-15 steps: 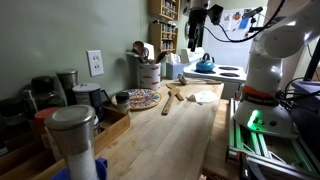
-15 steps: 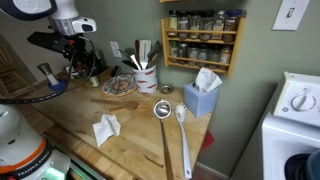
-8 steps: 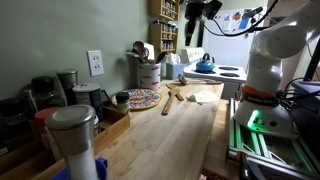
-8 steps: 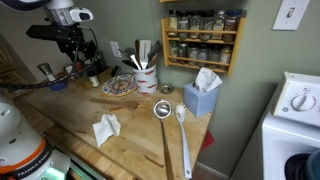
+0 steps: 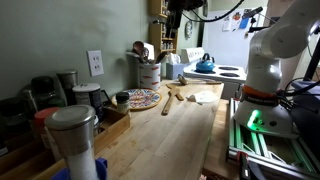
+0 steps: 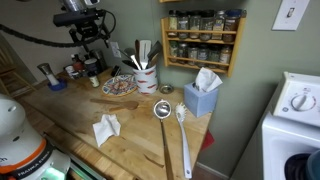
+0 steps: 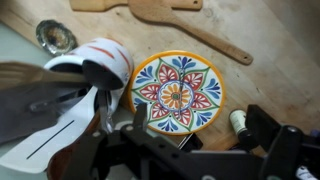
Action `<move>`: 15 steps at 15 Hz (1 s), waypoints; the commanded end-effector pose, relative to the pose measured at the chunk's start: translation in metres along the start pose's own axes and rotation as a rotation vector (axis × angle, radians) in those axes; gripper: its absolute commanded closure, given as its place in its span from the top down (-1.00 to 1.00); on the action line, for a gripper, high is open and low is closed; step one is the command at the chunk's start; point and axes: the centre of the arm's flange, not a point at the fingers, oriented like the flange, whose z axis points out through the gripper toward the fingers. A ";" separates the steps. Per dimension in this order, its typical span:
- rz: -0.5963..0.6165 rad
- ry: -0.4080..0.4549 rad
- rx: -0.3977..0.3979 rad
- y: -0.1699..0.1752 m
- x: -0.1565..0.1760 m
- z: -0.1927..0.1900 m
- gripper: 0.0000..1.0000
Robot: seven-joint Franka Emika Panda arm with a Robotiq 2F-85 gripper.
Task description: Move the white bucket to the left
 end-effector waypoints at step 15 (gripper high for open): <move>-0.240 -0.083 -0.150 0.071 0.053 0.126 1.00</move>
